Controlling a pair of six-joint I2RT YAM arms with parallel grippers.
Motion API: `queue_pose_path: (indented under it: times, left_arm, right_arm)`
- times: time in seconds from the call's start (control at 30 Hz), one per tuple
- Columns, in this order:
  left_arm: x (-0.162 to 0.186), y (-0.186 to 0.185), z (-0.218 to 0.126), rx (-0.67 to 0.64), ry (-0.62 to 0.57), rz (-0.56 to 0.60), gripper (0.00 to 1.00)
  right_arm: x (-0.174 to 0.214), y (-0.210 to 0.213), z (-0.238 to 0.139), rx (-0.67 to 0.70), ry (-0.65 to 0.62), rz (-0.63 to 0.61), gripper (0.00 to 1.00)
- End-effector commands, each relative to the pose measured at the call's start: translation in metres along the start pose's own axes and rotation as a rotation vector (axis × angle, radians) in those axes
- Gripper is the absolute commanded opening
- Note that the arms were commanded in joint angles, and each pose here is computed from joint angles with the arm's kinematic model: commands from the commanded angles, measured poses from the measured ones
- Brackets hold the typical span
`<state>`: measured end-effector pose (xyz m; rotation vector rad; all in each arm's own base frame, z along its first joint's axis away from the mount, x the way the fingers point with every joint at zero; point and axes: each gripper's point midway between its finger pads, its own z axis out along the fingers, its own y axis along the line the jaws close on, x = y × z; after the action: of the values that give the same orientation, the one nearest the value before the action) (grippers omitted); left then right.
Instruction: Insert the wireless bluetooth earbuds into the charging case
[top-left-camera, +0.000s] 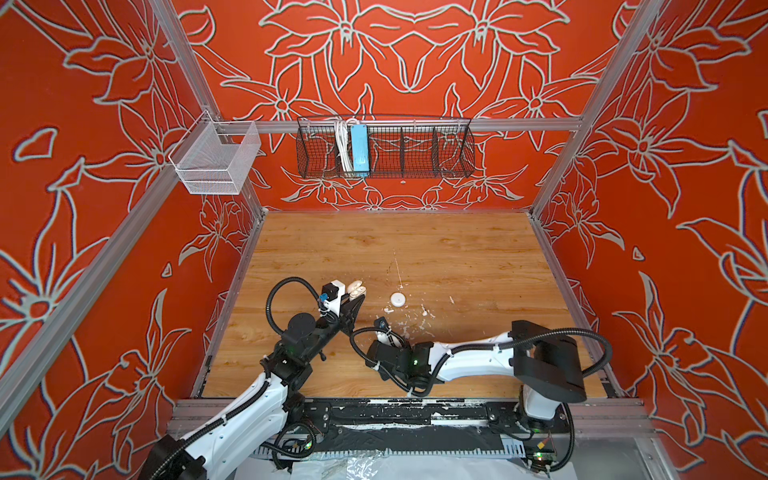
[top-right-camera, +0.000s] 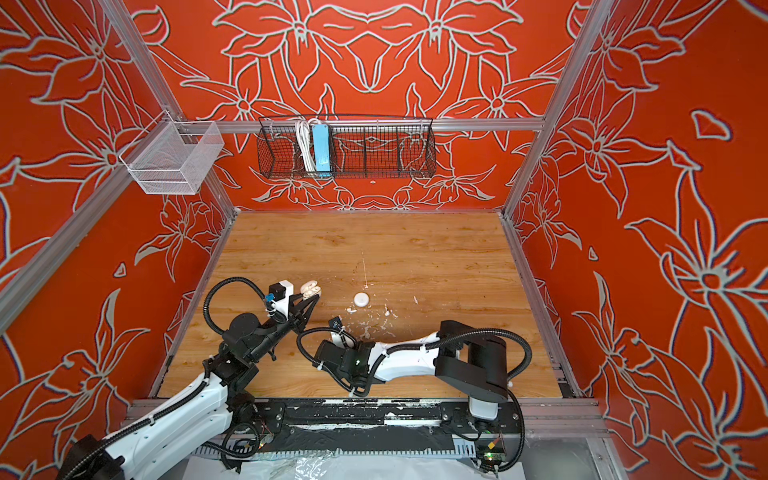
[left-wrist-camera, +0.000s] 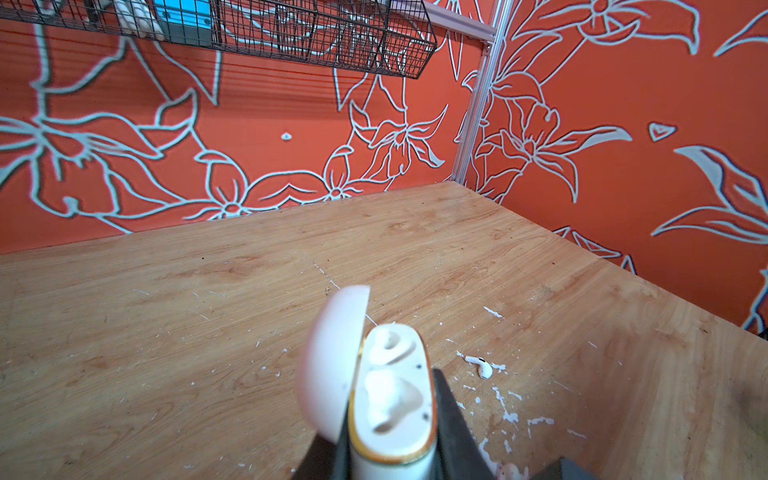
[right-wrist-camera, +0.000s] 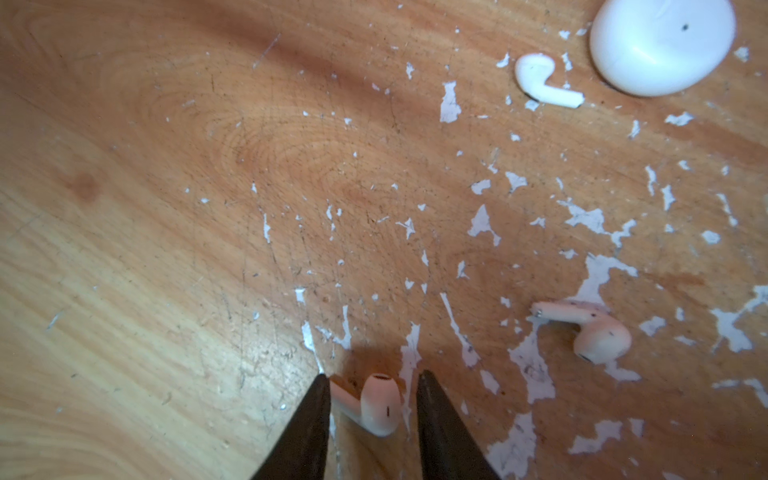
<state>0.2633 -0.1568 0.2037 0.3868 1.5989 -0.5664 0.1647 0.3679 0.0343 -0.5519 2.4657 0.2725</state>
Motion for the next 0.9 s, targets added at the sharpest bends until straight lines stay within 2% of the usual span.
queue_pose_path:
  times: [0.0, 0.27, 0.47, 0.87]
  left_arm:
    - [-0.018, -0.003, -0.001, 0.012, -0.049, 0.02, 0.0]
    - [-0.018, -0.003, 0.0, 0.014, -0.046, 0.016, 0.0]
    - [-0.018, -0.002, -0.001, 0.01, -0.049, 0.018, 0.0]
    - [-0.019, -0.003, -0.001, 0.013, -0.052, 0.017, 0.0]
  right_arm:
    - [0.002, -0.012, 0.001, 0.065, 0.009, 0.011, 0.37]
    - [0.013, -0.022, 0.001, 0.078, 0.023, 0.02, 0.37]
    - [0.016, -0.017, 0.004, 0.064, 0.034, 0.02, 0.3]
    - [0.014, -0.025, 0.002, 0.106, 0.025, 0.004, 0.29]
